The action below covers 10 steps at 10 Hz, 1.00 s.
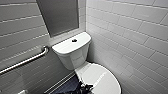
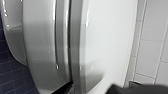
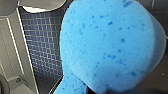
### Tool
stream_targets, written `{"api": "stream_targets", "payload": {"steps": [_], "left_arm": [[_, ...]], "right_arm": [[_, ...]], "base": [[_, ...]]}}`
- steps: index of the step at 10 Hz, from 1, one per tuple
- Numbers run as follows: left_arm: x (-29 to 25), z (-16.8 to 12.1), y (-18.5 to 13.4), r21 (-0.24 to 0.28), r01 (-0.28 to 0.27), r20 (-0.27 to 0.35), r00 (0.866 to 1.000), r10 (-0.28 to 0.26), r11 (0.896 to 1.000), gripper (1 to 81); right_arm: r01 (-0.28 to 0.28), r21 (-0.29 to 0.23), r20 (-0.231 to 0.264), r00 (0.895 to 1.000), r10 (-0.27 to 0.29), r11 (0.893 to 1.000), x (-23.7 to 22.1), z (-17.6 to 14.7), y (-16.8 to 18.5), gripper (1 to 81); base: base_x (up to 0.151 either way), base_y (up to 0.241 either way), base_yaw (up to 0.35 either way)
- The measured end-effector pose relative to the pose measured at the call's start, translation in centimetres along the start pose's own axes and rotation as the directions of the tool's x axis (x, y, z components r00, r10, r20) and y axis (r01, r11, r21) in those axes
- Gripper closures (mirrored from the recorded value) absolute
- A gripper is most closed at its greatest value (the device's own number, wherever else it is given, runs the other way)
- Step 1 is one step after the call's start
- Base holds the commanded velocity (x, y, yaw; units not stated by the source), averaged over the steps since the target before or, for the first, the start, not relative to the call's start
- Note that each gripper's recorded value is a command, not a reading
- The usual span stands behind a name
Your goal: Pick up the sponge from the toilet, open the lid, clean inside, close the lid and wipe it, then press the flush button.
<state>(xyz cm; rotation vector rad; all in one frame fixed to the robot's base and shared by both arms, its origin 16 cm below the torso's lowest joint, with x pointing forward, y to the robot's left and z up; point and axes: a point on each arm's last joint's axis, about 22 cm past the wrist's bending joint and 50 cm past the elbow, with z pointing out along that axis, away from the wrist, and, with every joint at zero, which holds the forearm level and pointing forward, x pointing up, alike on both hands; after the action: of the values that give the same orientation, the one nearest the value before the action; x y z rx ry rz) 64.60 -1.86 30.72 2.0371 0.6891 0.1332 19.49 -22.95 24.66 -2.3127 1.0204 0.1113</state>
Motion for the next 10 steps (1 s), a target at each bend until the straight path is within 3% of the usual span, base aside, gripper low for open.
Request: {"api": "stream_targets", "payload": {"steps": [2, 4, 7, 10], "left_arm": [[0.0, -0.1, -0.4, -0.028, 0.016, -0.04, 0.999, -0.017, 0.999, 1.0], [-0.6, -0.2, -0.6, -0.1, -0.003, -0.113, 0.994, -0.008, 0.995, 1.0], [-1.1, 0.1, -0.4, -0.117, -0.029, -0.126, 0.992, 0.014, 0.993, 1.0], [-2.2, 2.4, 0.9, -0.118, -0.051, -0.12, 0.992, 0.036, 0.992, 1.0]], "right_arm": [[0.0, 0.002, -0.003, 1.0, 0.0, 1.0, 0.1, 0.0, 0.0, 81.1], [0.001, 0.007, -0.012, 1.0, -0.001, 1.0, 0.3, 0.1, -0.2, 81.1], [0.0, 0.008, -0.012, 1.0, 0.0, 1.0, -0.1, 0.9, -0.2, 81.1], [0.002, 0.005, -0.016, 1.0, -0.002, 1.0, -0.2, 1.4, -0.1, 81.1]], "base": [[0.0, 0.0, 0.0], [0.0, 0.0, 0.0], [0.0, 0.0, 0.0], [0.0, 0.0, 0.0]]}}
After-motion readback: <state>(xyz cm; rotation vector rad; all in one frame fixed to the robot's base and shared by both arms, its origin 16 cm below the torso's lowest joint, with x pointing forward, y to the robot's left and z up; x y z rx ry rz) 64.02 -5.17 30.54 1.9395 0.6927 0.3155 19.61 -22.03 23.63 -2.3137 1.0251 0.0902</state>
